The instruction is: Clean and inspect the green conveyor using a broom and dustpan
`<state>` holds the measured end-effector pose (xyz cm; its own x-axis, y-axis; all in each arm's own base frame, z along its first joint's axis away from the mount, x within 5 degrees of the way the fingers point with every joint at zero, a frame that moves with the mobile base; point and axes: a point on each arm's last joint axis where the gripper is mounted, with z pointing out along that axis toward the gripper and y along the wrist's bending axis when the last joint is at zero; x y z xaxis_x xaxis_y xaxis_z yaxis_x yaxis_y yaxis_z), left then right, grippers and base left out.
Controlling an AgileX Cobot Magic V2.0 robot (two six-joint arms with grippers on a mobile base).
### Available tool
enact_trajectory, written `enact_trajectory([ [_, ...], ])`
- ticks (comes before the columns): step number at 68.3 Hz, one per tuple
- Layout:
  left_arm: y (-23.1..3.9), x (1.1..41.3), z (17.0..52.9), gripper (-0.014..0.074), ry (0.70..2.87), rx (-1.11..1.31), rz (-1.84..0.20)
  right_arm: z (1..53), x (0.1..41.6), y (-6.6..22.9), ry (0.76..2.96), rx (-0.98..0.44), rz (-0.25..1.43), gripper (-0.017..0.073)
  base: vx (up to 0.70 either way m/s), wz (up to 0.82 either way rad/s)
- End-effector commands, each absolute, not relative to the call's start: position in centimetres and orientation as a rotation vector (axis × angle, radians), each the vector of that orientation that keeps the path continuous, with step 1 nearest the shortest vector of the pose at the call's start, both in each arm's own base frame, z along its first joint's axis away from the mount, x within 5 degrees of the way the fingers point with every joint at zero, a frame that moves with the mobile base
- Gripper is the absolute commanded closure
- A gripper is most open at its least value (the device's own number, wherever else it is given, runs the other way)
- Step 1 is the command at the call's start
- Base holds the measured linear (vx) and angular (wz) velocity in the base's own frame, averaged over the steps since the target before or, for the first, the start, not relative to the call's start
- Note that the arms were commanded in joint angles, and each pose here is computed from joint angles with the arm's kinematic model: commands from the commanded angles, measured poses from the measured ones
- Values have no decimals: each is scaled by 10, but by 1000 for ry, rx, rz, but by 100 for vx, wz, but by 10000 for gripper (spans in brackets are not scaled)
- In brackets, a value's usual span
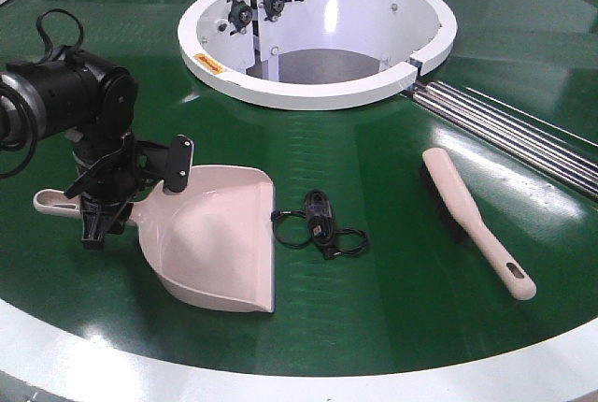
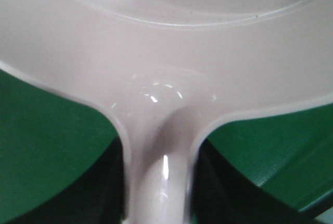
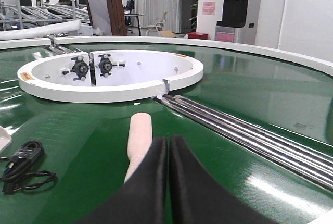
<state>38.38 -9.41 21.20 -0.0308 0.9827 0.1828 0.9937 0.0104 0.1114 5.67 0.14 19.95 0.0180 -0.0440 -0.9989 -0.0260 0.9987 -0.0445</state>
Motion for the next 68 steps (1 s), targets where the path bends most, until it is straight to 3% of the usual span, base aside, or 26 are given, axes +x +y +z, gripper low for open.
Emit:
enact_trajectory([
  [1,-94,382,239,600,-2234,-2174,-404,205,56,1,1474,-64,-28,568,0,0],
  [28,-94,382,239,600,-2234,-2174,-404,248,54,2,1331,5,59,568,0,0],
  [48,-94,382,239,600,-2234,-2174,-404,319,115,2,1656,20,49,568,0,0],
  [59,-94,382,239,600,-2234,-2174,-404,324,148,3,1904,38,48,568,0,0],
  [68,-94,382,239,600,-2234,-2174,-404,312,166,6,1998,138,150,568,0,0],
])
